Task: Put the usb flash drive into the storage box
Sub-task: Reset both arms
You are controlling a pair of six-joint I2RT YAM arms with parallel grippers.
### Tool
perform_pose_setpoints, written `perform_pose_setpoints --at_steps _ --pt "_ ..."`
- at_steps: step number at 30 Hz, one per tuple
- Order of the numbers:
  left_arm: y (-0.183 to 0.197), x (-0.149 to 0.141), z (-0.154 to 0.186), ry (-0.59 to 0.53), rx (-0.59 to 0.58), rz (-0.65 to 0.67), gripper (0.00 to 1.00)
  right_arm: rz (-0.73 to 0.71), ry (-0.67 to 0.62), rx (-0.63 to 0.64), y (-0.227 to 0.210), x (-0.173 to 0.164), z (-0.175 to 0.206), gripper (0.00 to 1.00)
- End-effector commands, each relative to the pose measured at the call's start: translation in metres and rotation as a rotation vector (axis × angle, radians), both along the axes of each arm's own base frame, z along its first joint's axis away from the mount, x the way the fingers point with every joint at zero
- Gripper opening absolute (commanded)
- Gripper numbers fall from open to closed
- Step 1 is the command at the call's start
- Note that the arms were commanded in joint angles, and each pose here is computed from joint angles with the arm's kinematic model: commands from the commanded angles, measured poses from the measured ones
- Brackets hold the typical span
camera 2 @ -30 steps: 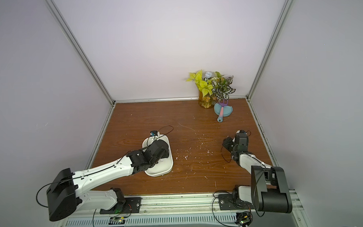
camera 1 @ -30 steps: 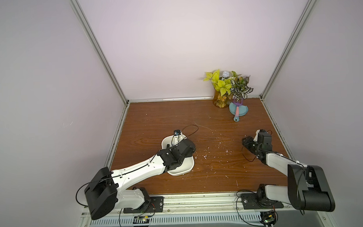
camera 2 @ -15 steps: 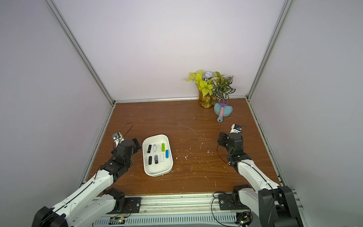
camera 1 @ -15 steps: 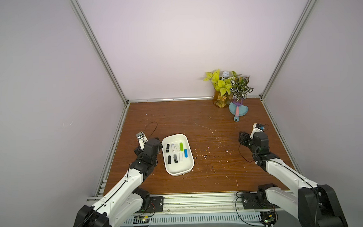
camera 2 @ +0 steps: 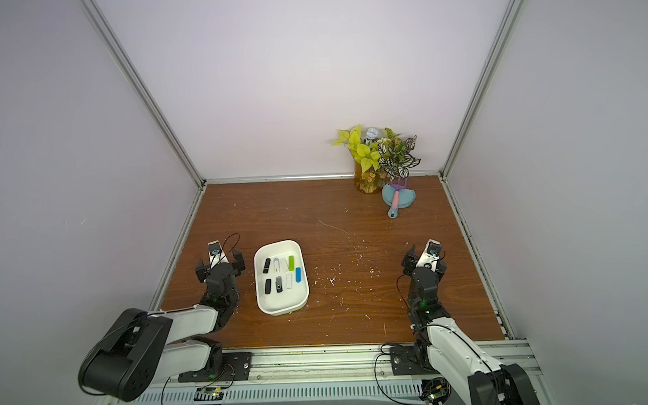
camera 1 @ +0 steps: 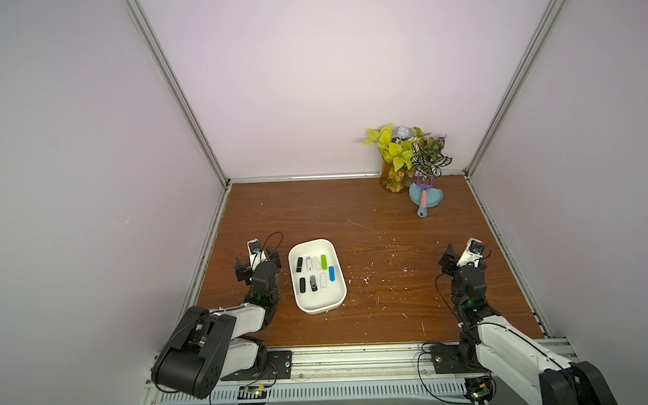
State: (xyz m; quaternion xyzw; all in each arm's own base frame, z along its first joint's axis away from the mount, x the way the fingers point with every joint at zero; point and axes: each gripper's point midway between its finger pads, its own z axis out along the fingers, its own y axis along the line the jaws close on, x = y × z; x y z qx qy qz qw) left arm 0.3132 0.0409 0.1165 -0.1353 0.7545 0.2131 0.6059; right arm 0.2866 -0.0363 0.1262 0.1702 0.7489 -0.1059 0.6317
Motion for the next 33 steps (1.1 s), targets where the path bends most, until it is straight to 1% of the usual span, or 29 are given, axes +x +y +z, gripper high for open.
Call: perform_pose_setpoints --at_steps 1,2,4,5,6,7,8,9,10,13,14,15,16,17,18,19,21,23,24,27,30,33 --pt "0.003 0.017 0.037 -0.145 0.012 -0.014 0.98 -0.038 -0.091 -0.104 -0.008 0.013 0.029 0.83" --pt "-0.007 0.021 0.038 -0.154 0.014 -0.083 0.98 -0.04 -0.085 -0.108 -0.008 0.018 0.026 0.84" --pt "-0.022 0.024 0.039 -0.161 0.028 -0.184 0.98 -0.06 -0.13 -0.115 -0.011 0.022 0.032 0.84" --pt "-0.02 0.025 0.038 -0.167 0.03 -0.175 0.98 -0.066 -0.15 -0.114 -0.014 0.023 0.033 0.84" --pt "-0.014 0.025 0.037 -0.177 0.025 -0.138 0.98 -0.066 -0.164 -0.098 -0.017 0.026 0.033 0.85" --pt "-0.009 0.025 0.034 -0.191 0.008 -0.127 0.98 -0.078 -0.169 -0.058 -0.021 0.031 0.03 0.85" --pt "-0.007 0.026 0.034 -0.218 -0.002 -0.152 0.98 -0.053 -0.16 -0.014 -0.022 0.035 0.022 0.85" --pt "-0.009 0.027 0.029 -0.206 -0.008 -0.181 0.98 -0.028 -0.175 -0.01 -0.021 0.039 0.022 0.84" --pt "-0.013 0.032 0.019 -0.163 -0.016 -0.216 0.98 -0.019 -0.203 -0.021 -0.02 0.039 0.025 0.84" --pt "-0.014 0.039 0.017 -0.156 -0.014 -0.219 0.99 0.089 -0.125 -0.041 -0.003 0.052 0.017 0.83" --pt "-0.012 0.043 0.014 -0.136 -0.024 -0.215 0.99 0.122 -0.129 -0.05 0.002 0.055 0.017 0.82" --pt "-0.012 0.045 0.015 -0.14 -0.03 -0.218 0.99 0.156 -0.11 -0.058 0.008 0.059 0.011 0.81" --pt "-0.011 0.045 0.015 -0.138 -0.029 -0.218 0.99 0.159 -0.139 -0.072 0.009 0.064 0.012 0.9" --pt "-0.011 0.045 0.015 -0.14 -0.031 -0.219 0.99 0.189 -0.147 -0.093 0.015 0.065 0.012 0.96" --pt "-0.011 0.045 0.015 -0.139 -0.032 -0.22 0.99 0.205 -0.088 -0.087 0.018 0.071 0.005 0.98" --pt "-0.011 0.045 0.015 -0.141 -0.03 -0.219 0.99 0.189 -0.031 -0.074 0.016 0.076 -0.001 0.99" --pt "-0.011 0.044 0.014 -0.139 -0.031 -0.22 0.99 0.165 -0.1 -0.084 0.012 0.074 0.006 0.99" --pt "-0.011 0.044 0.015 -0.142 -0.031 -0.219 0.99 0.17 -0.042 -0.076 0.013 0.078 0.0 1.0" --pt "-0.011 0.044 0.015 -0.142 -0.03 -0.219 0.99 0.177 -0.033 -0.08 0.014 0.079 -0.001 1.0" --pt "-0.011 0.044 0.015 -0.143 -0.03 -0.219 0.99 0.18 -0.083 -0.085 0.015 0.076 0.004 1.0" --pt "-0.011 0.044 0.015 -0.143 -0.03 -0.219 0.99 0.186 -0.06 -0.084 0.016 0.078 0.002 1.0" --pt "-0.011 0.044 0.016 -0.144 -0.03 -0.219 0.99 0.189 -0.067 -0.087 0.016 0.078 0.002 1.0"
